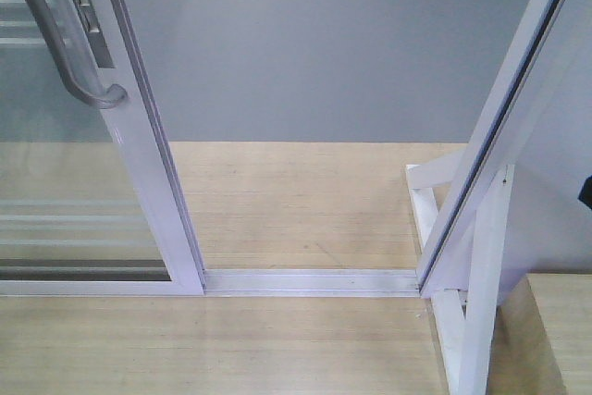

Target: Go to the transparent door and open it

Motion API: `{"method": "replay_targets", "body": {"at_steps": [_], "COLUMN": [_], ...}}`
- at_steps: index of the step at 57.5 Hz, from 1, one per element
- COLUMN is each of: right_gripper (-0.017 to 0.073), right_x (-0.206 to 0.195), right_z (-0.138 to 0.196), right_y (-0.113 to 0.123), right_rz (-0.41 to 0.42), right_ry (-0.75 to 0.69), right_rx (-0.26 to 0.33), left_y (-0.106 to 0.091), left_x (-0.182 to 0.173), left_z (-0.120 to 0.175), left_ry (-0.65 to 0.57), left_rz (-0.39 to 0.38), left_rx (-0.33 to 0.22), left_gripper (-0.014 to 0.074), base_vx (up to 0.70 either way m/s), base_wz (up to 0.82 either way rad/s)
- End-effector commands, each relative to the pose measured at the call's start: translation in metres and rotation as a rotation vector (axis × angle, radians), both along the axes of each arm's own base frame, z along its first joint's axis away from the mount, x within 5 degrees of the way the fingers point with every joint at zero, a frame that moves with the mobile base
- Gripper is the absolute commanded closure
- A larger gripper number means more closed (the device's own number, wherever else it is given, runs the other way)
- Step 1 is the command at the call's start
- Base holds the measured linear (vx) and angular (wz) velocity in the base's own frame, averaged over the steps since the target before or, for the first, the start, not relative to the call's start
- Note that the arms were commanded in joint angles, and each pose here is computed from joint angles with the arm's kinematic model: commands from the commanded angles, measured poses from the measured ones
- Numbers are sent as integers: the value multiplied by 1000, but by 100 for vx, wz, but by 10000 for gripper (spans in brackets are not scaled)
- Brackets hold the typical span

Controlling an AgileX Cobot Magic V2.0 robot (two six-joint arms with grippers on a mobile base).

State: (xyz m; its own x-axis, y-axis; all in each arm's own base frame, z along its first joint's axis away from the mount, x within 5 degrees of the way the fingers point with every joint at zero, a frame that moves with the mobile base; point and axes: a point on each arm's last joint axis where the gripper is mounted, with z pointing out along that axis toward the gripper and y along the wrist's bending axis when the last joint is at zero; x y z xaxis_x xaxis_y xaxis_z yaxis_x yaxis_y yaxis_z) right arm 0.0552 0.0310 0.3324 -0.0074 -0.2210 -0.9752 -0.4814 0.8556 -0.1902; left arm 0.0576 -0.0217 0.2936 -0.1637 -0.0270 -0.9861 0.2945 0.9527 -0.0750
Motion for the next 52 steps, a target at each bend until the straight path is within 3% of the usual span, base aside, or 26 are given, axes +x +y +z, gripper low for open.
{"method": "replay_targets", "body": {"at_steps": [1,12,47,52], "right_gripper": [563,561,559,559], "right_x": [-2,-1,-1,-1], "right_z": [15,14,14,14], "right_y": [-5,-6,-6,-6], "right_rz": [-41,-55,-53,-53], "right_ry": [-80,-83,-79,-79], "right_rx": [41,28,32,32], "left_y": [2,4,4,7], "left_x": [-15,-28,-28,-28], "left_z": [8,6,6,6], "left_ry": [-74,-132,-131,-146], "left_rz": [-14,-18,-18,1], "left_rx": [-36,-48,-50,6], "left_gripper": [599,599,599,599], "base_vx": [0,0,0,0], "base_wz": [0,0,0,0]}}
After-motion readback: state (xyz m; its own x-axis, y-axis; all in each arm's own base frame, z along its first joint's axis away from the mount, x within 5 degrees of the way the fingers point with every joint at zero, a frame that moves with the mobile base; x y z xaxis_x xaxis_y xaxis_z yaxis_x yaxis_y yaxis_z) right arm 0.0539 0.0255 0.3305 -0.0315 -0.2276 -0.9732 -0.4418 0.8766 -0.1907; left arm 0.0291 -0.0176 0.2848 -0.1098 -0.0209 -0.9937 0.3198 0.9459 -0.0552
